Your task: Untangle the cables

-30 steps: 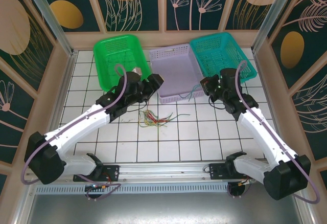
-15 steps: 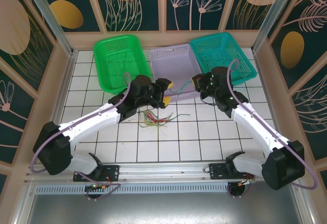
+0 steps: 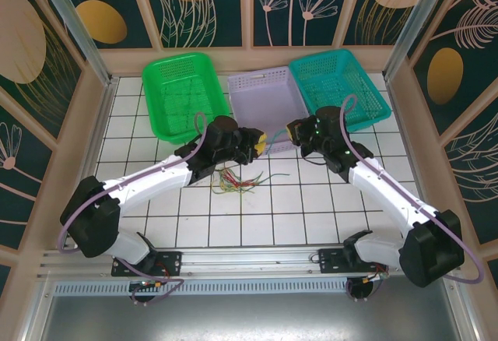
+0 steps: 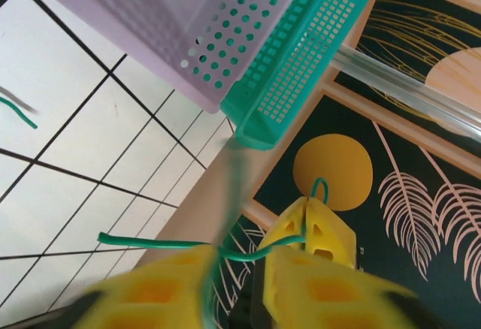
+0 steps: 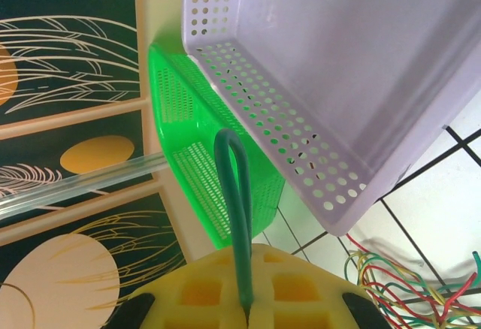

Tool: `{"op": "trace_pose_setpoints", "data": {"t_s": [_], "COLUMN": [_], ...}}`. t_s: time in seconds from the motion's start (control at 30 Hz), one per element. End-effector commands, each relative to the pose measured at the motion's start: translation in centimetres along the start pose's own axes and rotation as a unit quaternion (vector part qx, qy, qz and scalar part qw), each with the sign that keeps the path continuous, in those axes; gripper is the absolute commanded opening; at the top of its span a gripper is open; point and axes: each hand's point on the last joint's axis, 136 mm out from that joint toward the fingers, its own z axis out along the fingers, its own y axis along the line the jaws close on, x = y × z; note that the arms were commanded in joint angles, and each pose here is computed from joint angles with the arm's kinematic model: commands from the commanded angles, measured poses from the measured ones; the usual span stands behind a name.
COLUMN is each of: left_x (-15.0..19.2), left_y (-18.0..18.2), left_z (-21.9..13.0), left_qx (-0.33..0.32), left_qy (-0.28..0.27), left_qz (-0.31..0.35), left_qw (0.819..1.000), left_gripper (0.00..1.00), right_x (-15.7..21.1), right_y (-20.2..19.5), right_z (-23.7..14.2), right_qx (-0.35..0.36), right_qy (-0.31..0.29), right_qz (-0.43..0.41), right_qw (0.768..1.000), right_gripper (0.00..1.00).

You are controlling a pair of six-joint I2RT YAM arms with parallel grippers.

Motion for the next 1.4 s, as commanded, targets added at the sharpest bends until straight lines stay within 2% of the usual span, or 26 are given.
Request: {"op": "trace_pose_setpoints", "data": {"t_s": [0.0,0.03,0.07,0.17,0.2,0.33,0.4,0.47,0.5,0.57,0.67,0.7,0.77,0.83,1.0,1.17,1.27,1.37], "left_x": [0.7,0.7,0.9,1.4,1.6,1.9,2.1,3.0,3.5,4.7,5.8,6.2,6.7,6.8,6.9,7.1,7.5,7.6], "left_y": [-3.2,-3.9,-4.7,-6.4,-6.8,-5.9,-5.3,-5.0,-4.8,-4.5,-4.3,-4.1,-3.9,-3.6,-3.8,-4.3,-4.5,-4.5], "left_z": [-0.4,-0.5,-0.6,-0.8,-1.0,-1.5,-1.8,-2.1,-2.2,-2.8,-4.1,-4.5,-4.9,-4.8,-4.6,-4.4,-4.5,-4.5], "left_qx": [0.051,0.059,0.066,0.055,0.050,0.030,0.033,0.044,0.050,0.070,0.101,0.116,0.139,0.146,0.157,0.163,0.171,0.171], "left_qy": [0.001,-0.003,-0.005,-0.012,-0.015,-0.006,0.000,0.022,0.035,0.063,0.072,0.076,0.092,0.110,0.133,0.138,0.144,0.147], "left_qz": [0.029,0.052,0.085,0.240,0.297,0.481,0.545,0.611,0.636,0.692,0.753,0.767,0.781,0.782,0.770,0.766,0.761,0.757], "left_qw": [0.998,0.997,0.994,0.969,0.954,0.876,0.838,0.790,0.769,0.716,0.646,0.626,0.602,0.596,0.603,0.607,0.609,0.614], "left_gripper": [0.00,0.00,0.00,0.00,0.00,0.00,0.00,0.00,0.00,0.00,0.00,0.00,0.00,0.00,0.00,0.00,0.00,0.00], "right_x": [0.8,0.9,1.1,0.2,-0.5,-3.2,-4.1,-4.5,-4.4,-3.7,-1.9,-1.2,0.3,2.0,5.5,5.1,4.8,4.8], "right_y": [0.4,0.3,0.1,0.2,0.6,1.9,2.8,3.3,3.5,4.0,3.6,3.0,2.4,2.4,2.3,0.0,-0.4,0.1], "right_z": [-0.3,-0.4,-0.6,-2.4,-3.5,-7.9,-9.2,-9.6,-9.4,-8.4,-6.2,-5.4,-4.2,-3.5,-2.1,-0.7,0.0,0.6], "right_qx": [-0.007,-0.002,0.004,0.032,0.043,0.050,0.042,0.045,0.046,0.036,0.018,0.024,0.026,0.017,-0.011,0.037,0.041,0.031], "right_qy": [0.018,0.024,0.035,0.031,0.020,-0.011,-0.014,-0.002,0.011,0.051,0.133,0.153,0.182,0.210,0.263,0.258,0.254,0.255], "right_qz": [0.003,0.005,0.004,-0.030,-0.056,-0.149,-0.206,-0.256,-0.270,-0.298,-0.303,-0.307,-0.335,-0.354,-0.360,-0.370,-0.374,-0.372], "right_qw": [1.000,1.000,0.999,0.999,0.997,0.987,0.978,0.966,0.962,0.953,0.944,0.939,0.924,0.911,0.895,0.892,0.891,0.892], "right_gripper": [0.00,0.00,0.05,0.33,0.41,0.60,0.65,0.66,0.66,0.66,0.67,0.66,0.66,0.65,0.63,0.59,0.57,0.47]}}
